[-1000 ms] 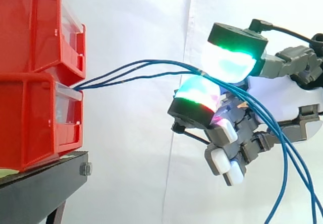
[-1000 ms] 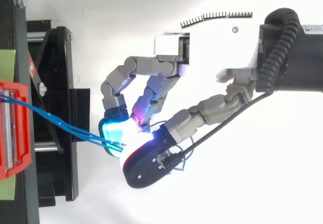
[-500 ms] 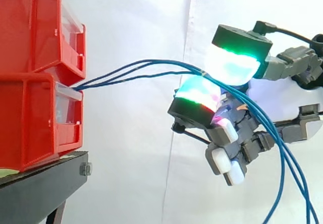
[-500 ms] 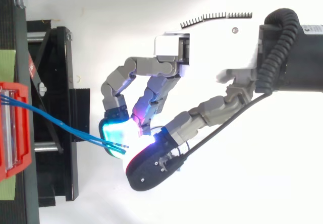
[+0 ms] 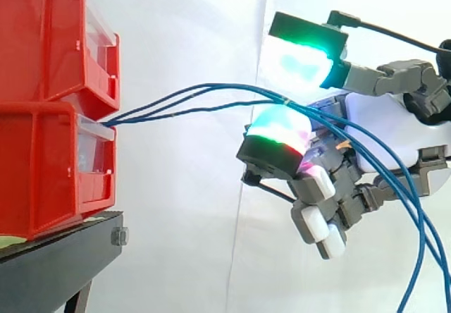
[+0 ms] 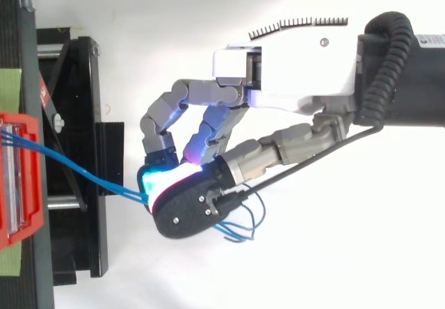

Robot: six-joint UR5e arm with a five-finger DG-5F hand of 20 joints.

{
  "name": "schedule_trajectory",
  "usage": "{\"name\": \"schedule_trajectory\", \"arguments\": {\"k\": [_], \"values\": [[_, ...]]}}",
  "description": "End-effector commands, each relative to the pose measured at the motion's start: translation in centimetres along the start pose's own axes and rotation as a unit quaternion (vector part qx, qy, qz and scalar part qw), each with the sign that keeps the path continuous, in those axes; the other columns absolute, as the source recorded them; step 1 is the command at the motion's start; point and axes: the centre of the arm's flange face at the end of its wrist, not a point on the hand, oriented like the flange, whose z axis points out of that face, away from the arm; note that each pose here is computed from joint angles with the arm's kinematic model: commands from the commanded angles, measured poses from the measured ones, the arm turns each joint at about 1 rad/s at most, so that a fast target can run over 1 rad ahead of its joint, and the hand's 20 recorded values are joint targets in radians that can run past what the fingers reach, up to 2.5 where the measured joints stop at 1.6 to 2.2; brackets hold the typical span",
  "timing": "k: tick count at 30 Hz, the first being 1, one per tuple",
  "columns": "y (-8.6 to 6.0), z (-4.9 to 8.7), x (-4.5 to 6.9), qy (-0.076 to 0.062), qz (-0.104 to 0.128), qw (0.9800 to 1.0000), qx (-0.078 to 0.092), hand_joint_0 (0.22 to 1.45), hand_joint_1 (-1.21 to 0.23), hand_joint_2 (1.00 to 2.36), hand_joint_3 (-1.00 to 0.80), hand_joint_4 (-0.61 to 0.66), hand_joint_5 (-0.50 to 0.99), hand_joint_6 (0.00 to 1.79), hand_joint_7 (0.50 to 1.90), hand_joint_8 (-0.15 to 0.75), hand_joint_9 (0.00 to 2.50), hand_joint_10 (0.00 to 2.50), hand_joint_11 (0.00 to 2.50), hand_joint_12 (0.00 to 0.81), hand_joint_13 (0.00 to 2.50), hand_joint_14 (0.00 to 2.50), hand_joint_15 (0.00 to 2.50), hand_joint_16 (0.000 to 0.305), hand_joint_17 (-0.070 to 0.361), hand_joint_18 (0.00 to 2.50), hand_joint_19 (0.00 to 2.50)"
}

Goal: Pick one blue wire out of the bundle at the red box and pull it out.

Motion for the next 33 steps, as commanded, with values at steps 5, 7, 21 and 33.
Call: {"name": "schedule_trajectory", "arguments": {"k": [5, 7, 21, 33], "values": [[0.04, 0.02, 0.0, 0.0, 0.0, 1.0, -0.001, 0.56, -0.56, 1.0, -0.49, 0.15, -0.19, 0.93, 1.13, 0.335, 0.98, 0.02, 0.75, 0.421, 0.93, 0.02, 0.6, 0.061, 0.137, 0.77, 0.6], [0.01, -0.01, 0.0, 0.0, 0.0, 1.0, 0.0, 0.56, -0.58, 1.0, -0.48, 0.16, -0.2, 0.93, 1.11, 0.33, 0.93, 0.02, 0.76, 0.421, 0.92, 0.02, 0.6, 0.061, 0.137, 0.77, 0.6], [0.04, 0.02, 0.0, 0.0, 0.0, 1.0, -0.001, 0.57, -0.58, 1.01, -0.44, 0.18, -0.24, 0.93, 1.05, 0.327, 0.84, 0.02, 0.75, 0.421, 0.85, 0.02, 0.6, 0.063, 0.143, 0.71, 0.6], [0.01, -0.01, 0.0, 0.0, 0.0, 1.0, 0.0, 0.62, -0.66, 1.02, -0.23, 0.13, -0.24, 0.95, 1.07, 0.322, 0.85, 0.02, 0.78, 0.408, 0.88, 0.02, 0.61, 0.061, 0.138, 0.74, 0.59]]}}
